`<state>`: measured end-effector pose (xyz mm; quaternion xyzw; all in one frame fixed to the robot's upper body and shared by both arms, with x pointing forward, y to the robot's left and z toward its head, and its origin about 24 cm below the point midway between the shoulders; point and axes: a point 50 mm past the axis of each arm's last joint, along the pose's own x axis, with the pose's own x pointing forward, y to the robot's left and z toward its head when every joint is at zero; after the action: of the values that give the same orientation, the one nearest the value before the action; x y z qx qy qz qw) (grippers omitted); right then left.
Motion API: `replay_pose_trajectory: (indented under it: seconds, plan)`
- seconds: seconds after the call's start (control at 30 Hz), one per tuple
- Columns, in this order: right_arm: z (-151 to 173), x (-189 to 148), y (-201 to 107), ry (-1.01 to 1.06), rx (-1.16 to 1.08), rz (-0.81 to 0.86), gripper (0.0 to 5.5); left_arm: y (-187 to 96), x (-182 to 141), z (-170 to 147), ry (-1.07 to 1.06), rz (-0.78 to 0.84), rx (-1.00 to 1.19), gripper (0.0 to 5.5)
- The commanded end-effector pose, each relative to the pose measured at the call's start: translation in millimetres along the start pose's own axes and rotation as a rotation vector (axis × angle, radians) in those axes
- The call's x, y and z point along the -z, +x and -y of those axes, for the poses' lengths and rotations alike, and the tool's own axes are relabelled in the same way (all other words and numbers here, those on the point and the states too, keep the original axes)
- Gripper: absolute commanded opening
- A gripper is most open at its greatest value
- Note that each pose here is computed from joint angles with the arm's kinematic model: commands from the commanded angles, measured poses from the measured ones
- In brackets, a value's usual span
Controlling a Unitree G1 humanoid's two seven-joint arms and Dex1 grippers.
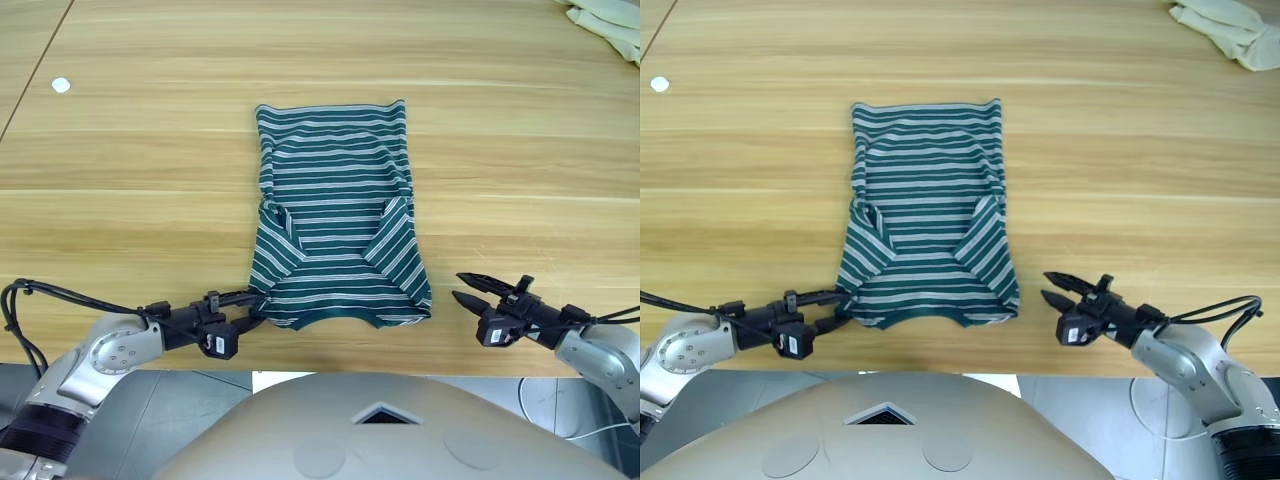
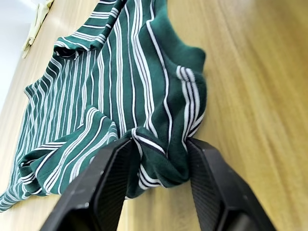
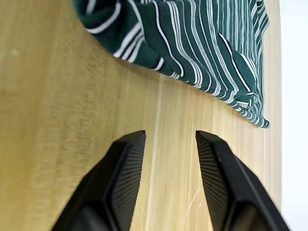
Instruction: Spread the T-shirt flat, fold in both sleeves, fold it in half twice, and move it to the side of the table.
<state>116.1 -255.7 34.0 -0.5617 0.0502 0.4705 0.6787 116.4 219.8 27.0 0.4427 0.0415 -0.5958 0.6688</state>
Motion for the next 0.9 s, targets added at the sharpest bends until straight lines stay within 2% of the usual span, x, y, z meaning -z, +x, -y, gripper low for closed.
replay_pose_trajectory:
  seconds: [0.03,0.37,0.7,0.8,0.9]
  plan:
    - [-19,-11,2,0.016,-0.139,0.051,1.94,-8,20,7,-0.021,-0.137,0.042,2.09]
    - [-15,-29,8,0.011,-0.155,0.144,1.94,-5,14,21,-0.052,-0.103,0.112,2.09]
    - [-19,-27,17,0.004,-0.168,0.153,1.97,-2,16,26,-0.062,-0.093,0.134,0.26]
    - [-20,-23,23,0.009,-0.171,0.155,1.97,-1,17,25,-0.061,-0.094,0.132,0.01]
    - [-24,-24,26,0.021,-0.177,0.163,1.97,0,18,24,-0.057,-0.092,0.132,0.0]
